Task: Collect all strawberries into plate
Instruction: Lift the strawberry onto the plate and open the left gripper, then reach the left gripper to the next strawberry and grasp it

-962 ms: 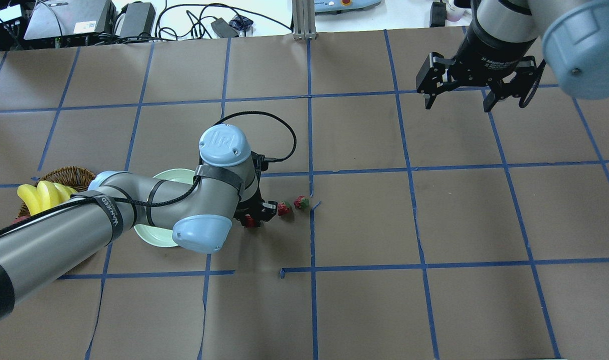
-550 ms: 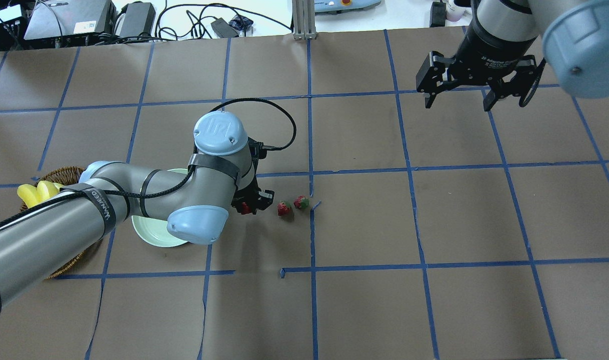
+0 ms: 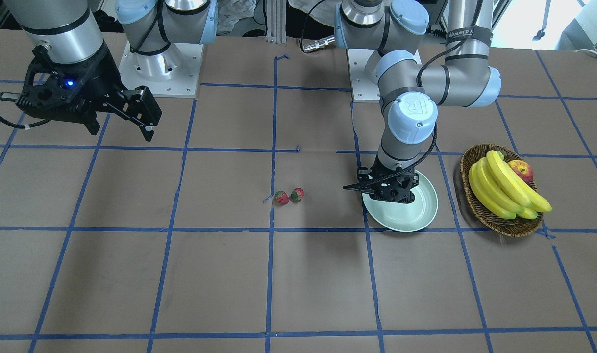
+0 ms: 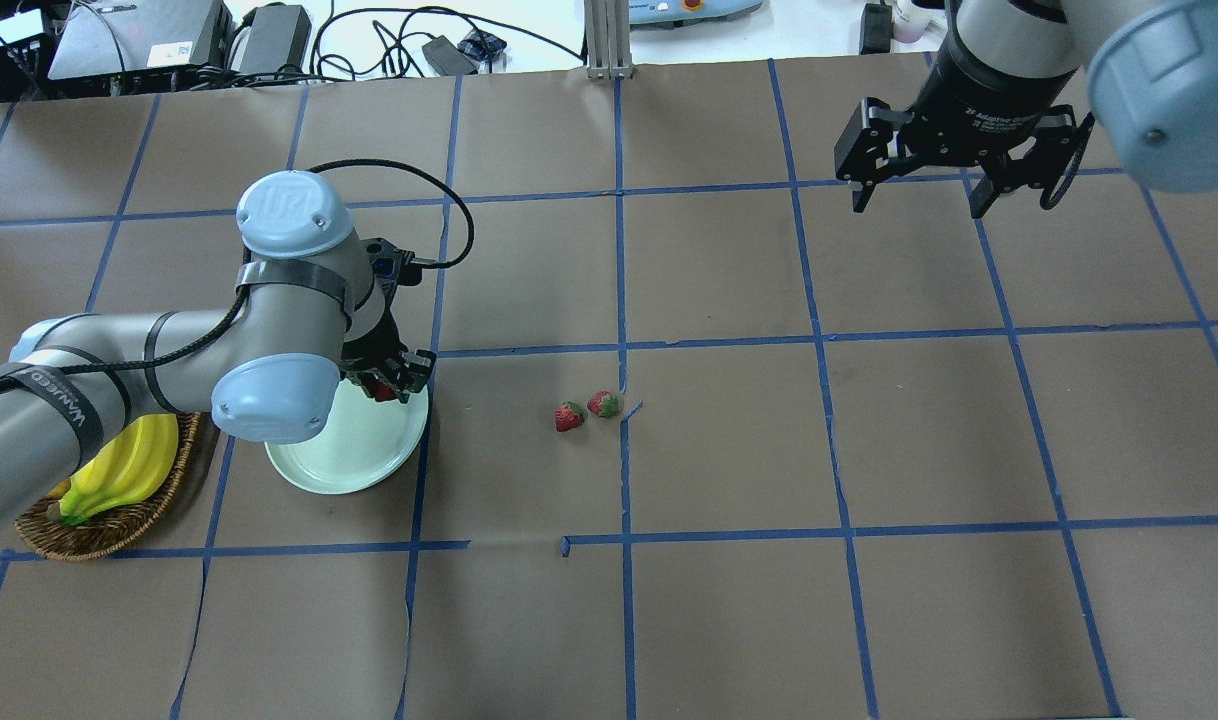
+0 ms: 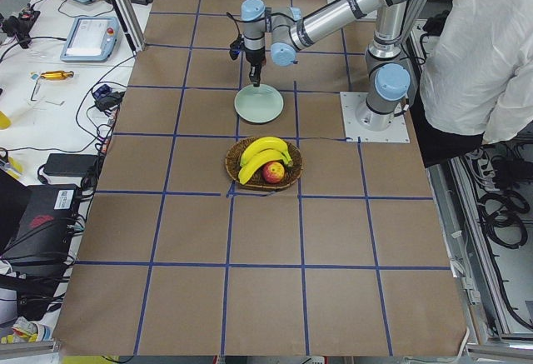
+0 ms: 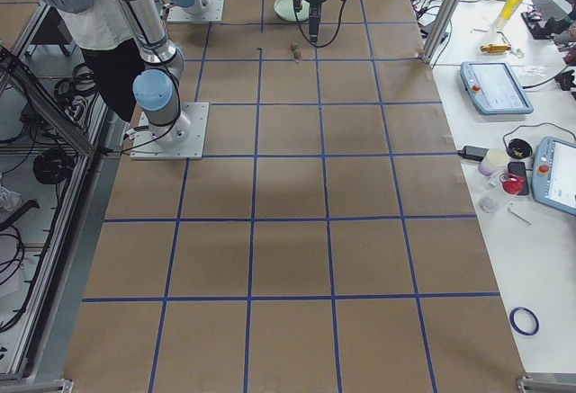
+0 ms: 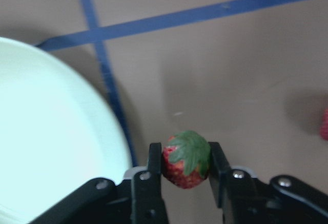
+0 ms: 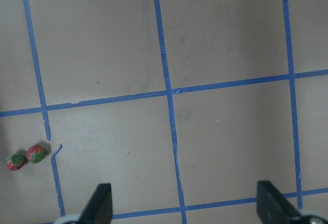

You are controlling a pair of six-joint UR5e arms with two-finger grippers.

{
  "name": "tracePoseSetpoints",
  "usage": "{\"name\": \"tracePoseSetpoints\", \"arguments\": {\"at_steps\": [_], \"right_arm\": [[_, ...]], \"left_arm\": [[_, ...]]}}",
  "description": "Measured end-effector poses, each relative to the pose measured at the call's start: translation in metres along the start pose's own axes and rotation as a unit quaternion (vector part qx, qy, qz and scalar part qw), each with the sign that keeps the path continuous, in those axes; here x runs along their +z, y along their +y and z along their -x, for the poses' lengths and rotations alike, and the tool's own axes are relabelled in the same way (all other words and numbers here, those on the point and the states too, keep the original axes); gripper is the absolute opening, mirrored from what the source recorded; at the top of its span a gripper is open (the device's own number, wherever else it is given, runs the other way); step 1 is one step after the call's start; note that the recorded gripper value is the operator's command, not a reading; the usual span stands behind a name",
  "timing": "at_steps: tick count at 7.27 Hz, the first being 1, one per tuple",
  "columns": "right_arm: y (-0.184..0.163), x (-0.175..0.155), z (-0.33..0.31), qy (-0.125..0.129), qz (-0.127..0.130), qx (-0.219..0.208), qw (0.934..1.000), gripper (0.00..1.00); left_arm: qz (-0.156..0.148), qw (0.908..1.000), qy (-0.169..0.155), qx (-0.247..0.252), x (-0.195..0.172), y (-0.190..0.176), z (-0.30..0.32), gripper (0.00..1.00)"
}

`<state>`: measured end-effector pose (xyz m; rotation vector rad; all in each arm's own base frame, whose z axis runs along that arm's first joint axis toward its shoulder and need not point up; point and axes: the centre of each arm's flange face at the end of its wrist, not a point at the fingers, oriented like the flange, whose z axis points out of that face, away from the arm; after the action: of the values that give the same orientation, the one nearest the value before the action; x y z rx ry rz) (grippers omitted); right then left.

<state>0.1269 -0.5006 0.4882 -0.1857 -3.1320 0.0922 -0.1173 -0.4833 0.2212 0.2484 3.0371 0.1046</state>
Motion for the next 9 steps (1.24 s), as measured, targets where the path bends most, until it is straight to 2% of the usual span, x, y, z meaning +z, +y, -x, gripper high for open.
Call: {"name": "tracePoseSetpoints", "arguments": {"at_steps": [2,3,5,7,9], "right_arm": [[0.000,0.001,0.000,-0.002,0.001,0.001,1.0000,1.00],[0.000,0.001,0.001,-0.003,0.001,0.001,1.0000,1.00],[0.001,0.001,0.001,-0.004,0.002,0.000,1.0000,1.00],[0.001,0.002,0.001,-0.004,0.002,0.000,1.0000,1.00],[0.001,0.002,0.001,-0.005,0.002,0.000,1.0000,1.00]], "left_arm": [[0.012,0.9998,0.005,-0.016,0.011,0.008,-0.014,0.99],[0.006,0.9994,0.007,-0.034,0.008,0.007,-0.036,0.98],[-0.016,0.9965,0.042,-0.070,-0.011,-0.004,-0.100,0.90],[-0.014,0.9933,0.081,-0.081,-0.011,-0.009,-0.151,0.89],[-0.006,0.9931,0.086,-0.079,0.004,-0.012,-0.166,0.87]]}}
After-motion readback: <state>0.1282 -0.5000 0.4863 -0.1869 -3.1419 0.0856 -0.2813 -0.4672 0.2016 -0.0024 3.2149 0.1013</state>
